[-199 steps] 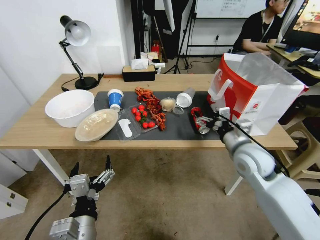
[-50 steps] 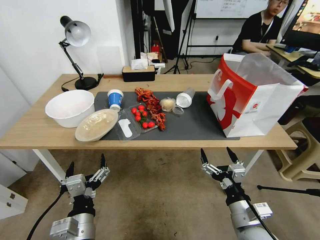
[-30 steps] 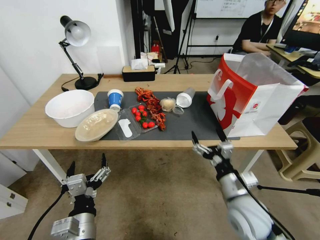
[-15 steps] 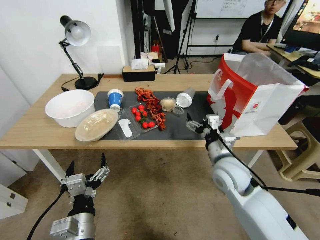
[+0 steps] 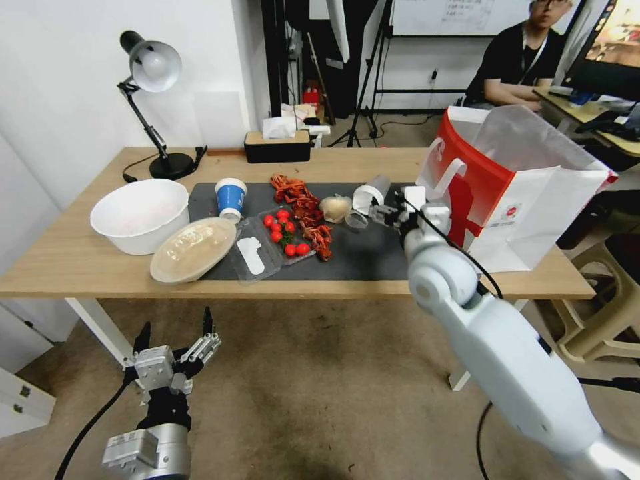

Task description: Pick up the trash from the table and place it into the takeout bag.

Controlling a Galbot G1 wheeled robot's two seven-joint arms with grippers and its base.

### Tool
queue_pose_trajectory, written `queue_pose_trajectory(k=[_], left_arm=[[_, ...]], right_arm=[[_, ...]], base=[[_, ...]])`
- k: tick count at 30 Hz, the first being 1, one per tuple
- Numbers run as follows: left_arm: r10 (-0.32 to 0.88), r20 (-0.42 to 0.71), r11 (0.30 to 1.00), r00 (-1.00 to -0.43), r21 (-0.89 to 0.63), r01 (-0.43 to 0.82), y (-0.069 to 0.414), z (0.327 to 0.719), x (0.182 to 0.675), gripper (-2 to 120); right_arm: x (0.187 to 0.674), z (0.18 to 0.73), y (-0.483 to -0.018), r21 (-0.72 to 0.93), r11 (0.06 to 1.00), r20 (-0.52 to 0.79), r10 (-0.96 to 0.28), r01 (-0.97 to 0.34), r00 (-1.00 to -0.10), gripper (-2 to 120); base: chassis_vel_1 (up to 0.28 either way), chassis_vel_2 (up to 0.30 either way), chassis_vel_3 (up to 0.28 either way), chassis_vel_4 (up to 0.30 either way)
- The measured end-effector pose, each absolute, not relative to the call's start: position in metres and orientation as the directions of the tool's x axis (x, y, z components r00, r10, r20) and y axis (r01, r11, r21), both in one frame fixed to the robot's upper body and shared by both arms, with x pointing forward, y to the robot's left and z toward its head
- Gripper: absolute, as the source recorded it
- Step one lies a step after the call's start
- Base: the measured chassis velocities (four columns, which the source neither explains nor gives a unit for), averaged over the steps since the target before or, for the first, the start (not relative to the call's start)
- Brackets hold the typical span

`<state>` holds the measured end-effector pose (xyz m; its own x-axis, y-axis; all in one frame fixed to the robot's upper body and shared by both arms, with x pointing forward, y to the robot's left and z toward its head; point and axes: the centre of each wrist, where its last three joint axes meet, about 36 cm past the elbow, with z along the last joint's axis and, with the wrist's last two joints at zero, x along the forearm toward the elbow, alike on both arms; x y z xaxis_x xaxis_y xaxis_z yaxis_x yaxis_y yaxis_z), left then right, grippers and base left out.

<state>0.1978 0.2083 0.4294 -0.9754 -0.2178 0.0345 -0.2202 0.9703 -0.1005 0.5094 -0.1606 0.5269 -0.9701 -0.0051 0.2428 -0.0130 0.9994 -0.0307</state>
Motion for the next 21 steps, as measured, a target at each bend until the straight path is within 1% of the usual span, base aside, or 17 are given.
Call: queue_pose_trajectory(k=[10,21], left_arm=[[-0.221,0.036,0.970,-0.975,-0.095,-0.223,0.210,0.430,0.196,100],[-0.222,0.039,0.969,-0.974,-0.097,-0.225,0.210,0.430,0.196,100]], right_arm=[[0.544,0.535,-0.144,-0.041,0.999,0.314,0.035,0.023,-0.949,100],[0.562,0.541,-0.141,-0.033,0.998,0.344,0.057,0.048,-0.937,100]], base=[[0.000,0.000,0.000,0.000],[0.000,0.000,0.000,0.000]])
